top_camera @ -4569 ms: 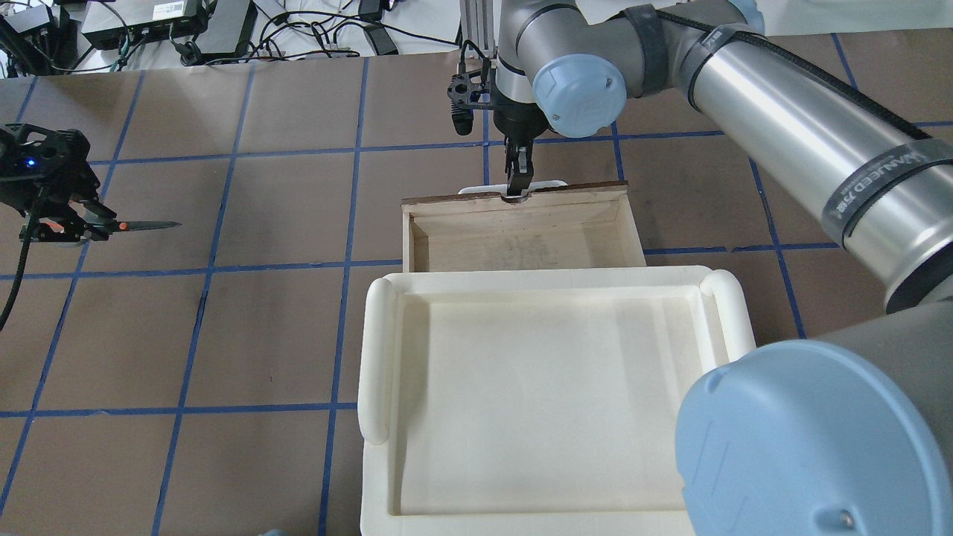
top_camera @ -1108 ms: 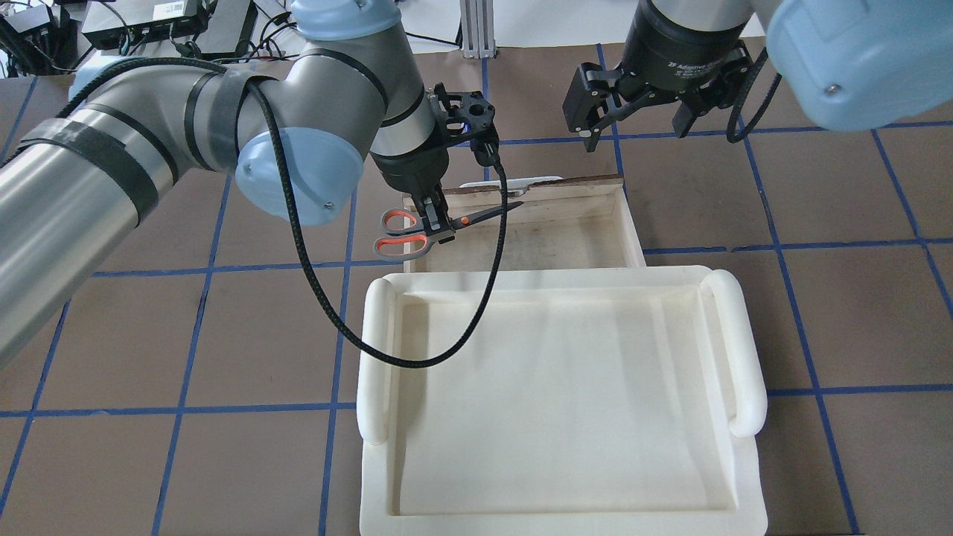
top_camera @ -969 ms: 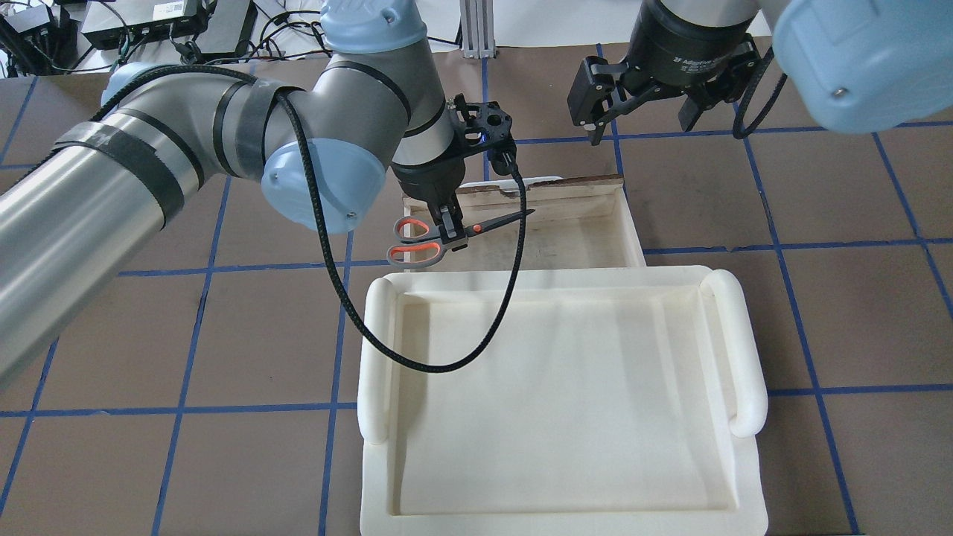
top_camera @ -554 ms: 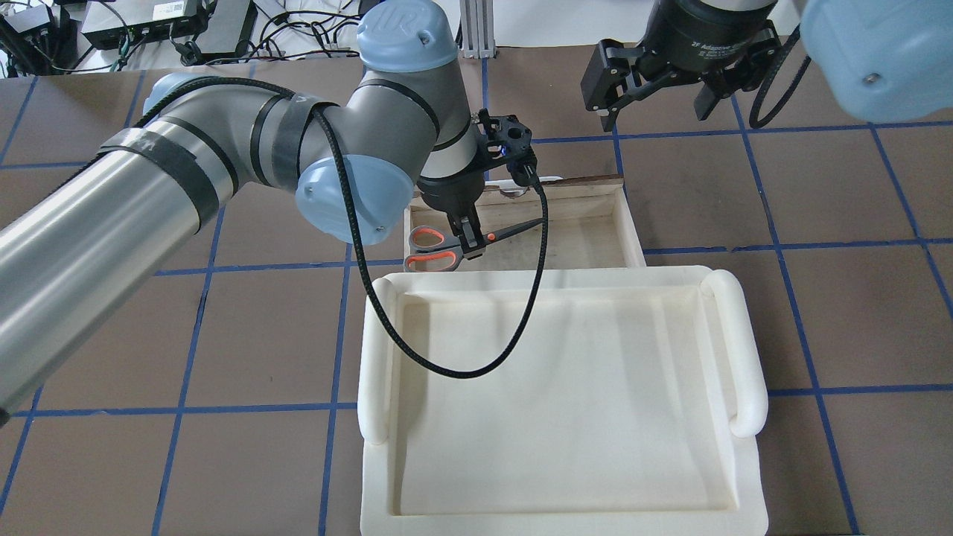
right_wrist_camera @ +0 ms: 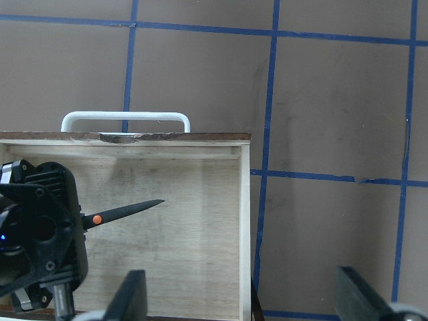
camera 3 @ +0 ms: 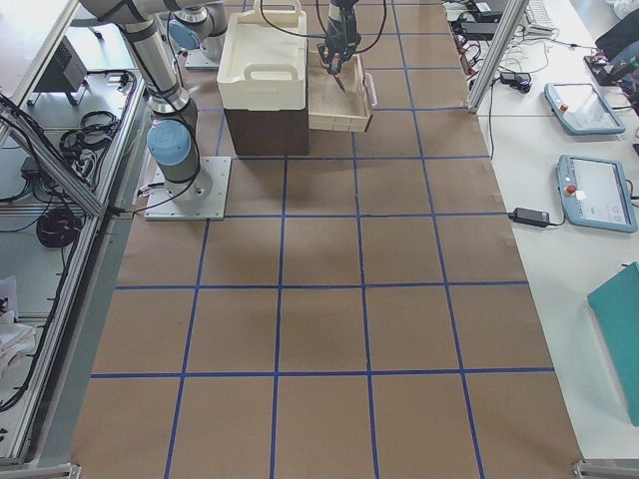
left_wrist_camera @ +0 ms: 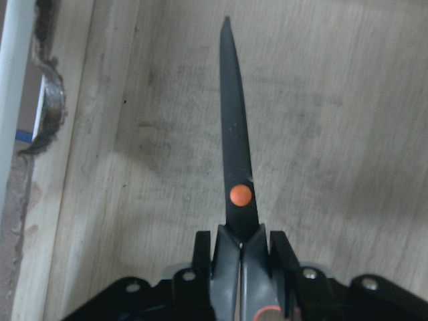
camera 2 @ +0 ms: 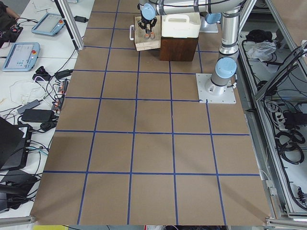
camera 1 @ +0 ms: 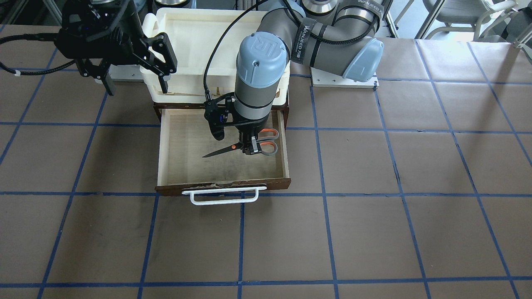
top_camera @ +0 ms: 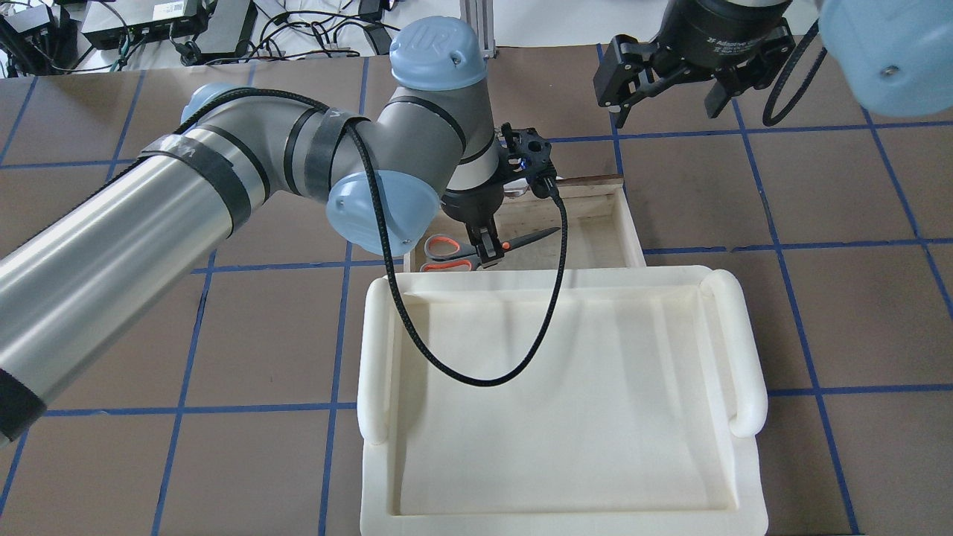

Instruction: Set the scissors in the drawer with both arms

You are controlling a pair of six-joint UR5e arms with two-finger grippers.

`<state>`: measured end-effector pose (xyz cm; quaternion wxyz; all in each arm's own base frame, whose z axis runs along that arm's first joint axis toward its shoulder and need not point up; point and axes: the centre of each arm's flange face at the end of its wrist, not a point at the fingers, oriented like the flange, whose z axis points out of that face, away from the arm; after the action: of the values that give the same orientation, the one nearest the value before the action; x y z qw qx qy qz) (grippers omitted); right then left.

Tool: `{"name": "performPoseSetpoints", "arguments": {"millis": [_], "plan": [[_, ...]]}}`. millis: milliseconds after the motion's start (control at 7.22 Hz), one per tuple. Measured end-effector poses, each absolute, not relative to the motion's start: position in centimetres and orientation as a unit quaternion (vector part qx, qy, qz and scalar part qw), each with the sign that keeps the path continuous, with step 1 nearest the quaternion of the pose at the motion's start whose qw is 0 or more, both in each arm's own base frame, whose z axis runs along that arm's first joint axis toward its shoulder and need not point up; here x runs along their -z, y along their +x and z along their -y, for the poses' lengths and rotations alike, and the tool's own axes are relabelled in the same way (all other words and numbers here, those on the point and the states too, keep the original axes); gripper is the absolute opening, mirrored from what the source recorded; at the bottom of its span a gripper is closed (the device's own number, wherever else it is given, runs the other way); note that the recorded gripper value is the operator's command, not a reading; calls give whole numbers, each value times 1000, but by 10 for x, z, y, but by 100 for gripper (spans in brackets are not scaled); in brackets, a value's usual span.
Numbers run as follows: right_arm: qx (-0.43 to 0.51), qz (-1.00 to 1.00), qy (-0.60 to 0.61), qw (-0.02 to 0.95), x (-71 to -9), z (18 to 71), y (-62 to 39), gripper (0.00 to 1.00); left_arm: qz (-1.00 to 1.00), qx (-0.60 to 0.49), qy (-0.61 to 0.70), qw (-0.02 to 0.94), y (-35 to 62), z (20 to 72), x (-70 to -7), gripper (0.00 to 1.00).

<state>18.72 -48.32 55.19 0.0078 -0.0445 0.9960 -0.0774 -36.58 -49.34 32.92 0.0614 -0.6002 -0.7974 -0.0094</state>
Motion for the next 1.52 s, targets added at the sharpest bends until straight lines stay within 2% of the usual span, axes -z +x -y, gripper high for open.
{"name": "performPoseSetpoints", "arguments": {"millis": [554,692,1108,1246,1385,1523], "plan": [[73,-995,-62,7,-547,486,187,100,791,23,-608,63,-379,484,-315,14],[72,-995,-62,6,-547,486,187,100,794,25,-604,63,-380,482,-314,19],[74,-995,-61,2,-549,485,186,100,796,27,-601,63,-384,478,-313,47],[75,-995,-61,2,-549,485,186,100,796,27,-602,63,-385,477,-313,62],[76,-995,-61,2,-551,485,186,100,795,28,-602,63,-385,477,-313,91],[77,-995,-60,2,-552,485,186,100,796,28,-602,63,-385,476,-313,93]]}}
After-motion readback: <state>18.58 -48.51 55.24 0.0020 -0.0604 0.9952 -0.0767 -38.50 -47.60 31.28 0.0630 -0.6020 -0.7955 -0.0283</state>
